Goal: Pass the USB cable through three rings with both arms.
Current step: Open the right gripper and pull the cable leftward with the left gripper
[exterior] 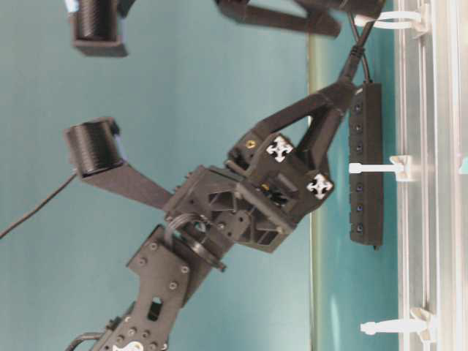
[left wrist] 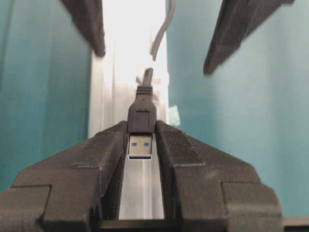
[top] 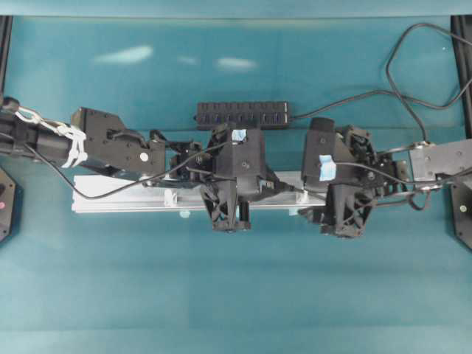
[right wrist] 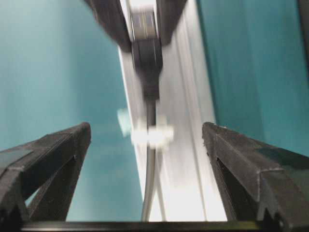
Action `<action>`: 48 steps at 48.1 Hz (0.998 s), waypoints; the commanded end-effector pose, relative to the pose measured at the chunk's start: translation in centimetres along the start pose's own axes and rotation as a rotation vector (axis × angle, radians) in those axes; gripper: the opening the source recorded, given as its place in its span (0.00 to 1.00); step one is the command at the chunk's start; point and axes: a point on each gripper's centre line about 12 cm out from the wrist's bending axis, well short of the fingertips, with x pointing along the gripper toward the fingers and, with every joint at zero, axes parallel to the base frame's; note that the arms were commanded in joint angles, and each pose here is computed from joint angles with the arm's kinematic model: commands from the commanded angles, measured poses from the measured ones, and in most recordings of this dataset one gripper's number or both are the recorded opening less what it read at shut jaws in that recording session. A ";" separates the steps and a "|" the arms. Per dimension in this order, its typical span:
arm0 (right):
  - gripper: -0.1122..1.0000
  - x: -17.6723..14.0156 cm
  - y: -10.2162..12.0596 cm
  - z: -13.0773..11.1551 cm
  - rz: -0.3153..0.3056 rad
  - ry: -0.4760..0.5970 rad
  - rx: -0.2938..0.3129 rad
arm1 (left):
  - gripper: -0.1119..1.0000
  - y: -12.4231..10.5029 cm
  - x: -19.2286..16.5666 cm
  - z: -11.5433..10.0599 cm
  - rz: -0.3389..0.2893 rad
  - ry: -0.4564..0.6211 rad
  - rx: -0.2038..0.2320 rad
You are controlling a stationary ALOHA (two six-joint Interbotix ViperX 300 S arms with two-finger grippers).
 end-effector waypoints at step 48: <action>0.07 1.2 -0.5 1.9 0.003 -0.063 0.012 | 0.31 0.1 -1.3 1.7 0.003 -0.046 0.013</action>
